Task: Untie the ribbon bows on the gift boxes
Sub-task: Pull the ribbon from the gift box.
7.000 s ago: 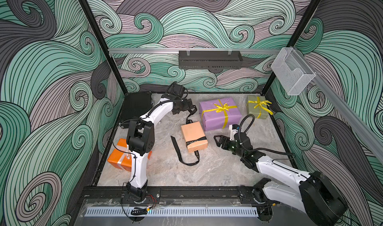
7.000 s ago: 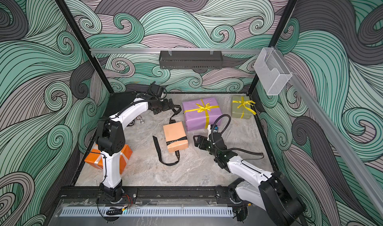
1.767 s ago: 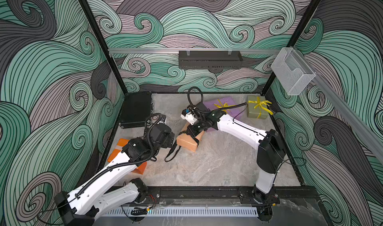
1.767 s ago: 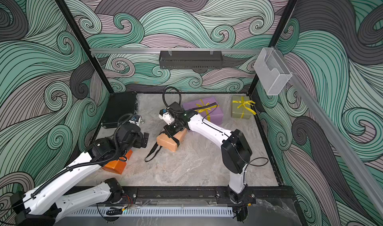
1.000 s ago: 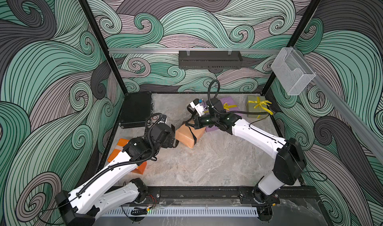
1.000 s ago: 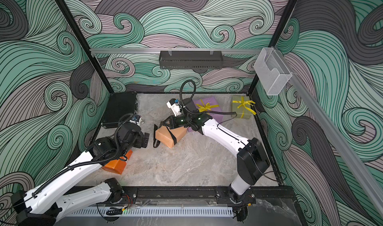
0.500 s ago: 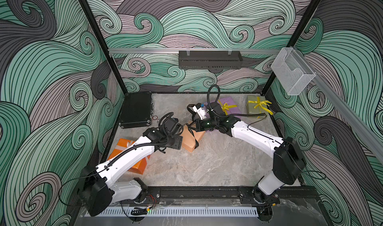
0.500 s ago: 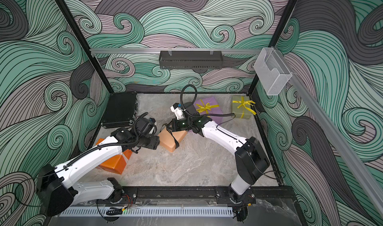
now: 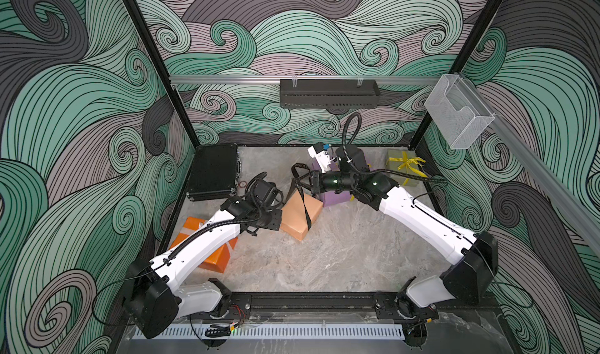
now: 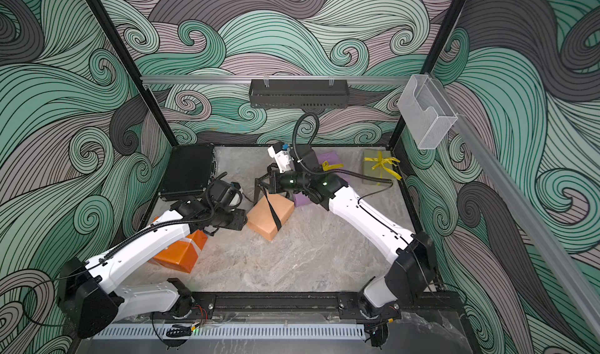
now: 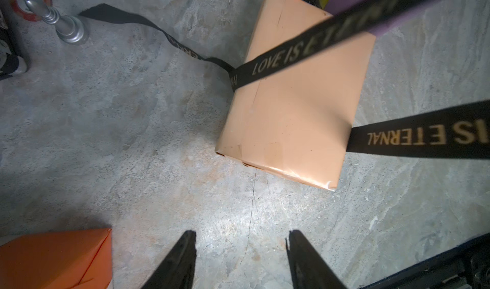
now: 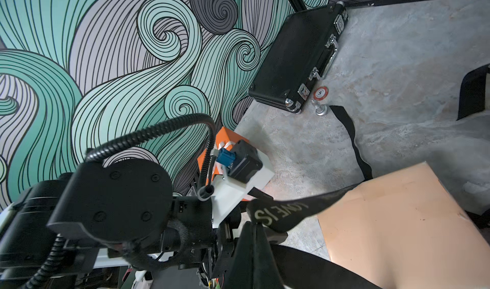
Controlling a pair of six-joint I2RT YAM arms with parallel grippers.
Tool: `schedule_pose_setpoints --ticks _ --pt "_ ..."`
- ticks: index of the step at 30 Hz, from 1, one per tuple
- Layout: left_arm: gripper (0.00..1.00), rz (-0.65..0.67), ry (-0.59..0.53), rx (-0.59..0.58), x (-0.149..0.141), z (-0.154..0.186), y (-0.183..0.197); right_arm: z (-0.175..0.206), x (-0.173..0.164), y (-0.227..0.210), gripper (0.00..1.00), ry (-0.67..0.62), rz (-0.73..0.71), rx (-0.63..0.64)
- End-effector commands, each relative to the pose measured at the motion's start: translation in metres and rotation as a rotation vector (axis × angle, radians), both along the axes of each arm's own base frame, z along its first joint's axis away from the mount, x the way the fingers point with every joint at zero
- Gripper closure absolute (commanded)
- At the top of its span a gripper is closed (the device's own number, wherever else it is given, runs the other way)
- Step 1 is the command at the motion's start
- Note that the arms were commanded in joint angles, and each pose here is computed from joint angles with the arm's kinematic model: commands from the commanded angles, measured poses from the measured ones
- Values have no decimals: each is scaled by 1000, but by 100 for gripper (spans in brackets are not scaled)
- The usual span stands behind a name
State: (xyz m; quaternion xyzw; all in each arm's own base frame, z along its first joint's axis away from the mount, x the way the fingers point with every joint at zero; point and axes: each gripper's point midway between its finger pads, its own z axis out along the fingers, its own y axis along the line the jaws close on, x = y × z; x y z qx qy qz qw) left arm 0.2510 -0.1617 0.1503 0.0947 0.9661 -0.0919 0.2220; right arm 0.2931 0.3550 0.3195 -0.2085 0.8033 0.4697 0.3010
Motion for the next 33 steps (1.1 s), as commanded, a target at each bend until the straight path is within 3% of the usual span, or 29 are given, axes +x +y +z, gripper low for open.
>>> schedule_pose_setpoints --ticks 1,17,33 --pt "43 20 -35 -3 1 14 7 19 -1 -5 100 -45 -7 -16" --pt "42 78 -213 41 8 40 33 94 1 -22 100 -199 -54 5" --pt "40 20 -192 36 5 36 26 153 21 -25 100 -341 -91 42"
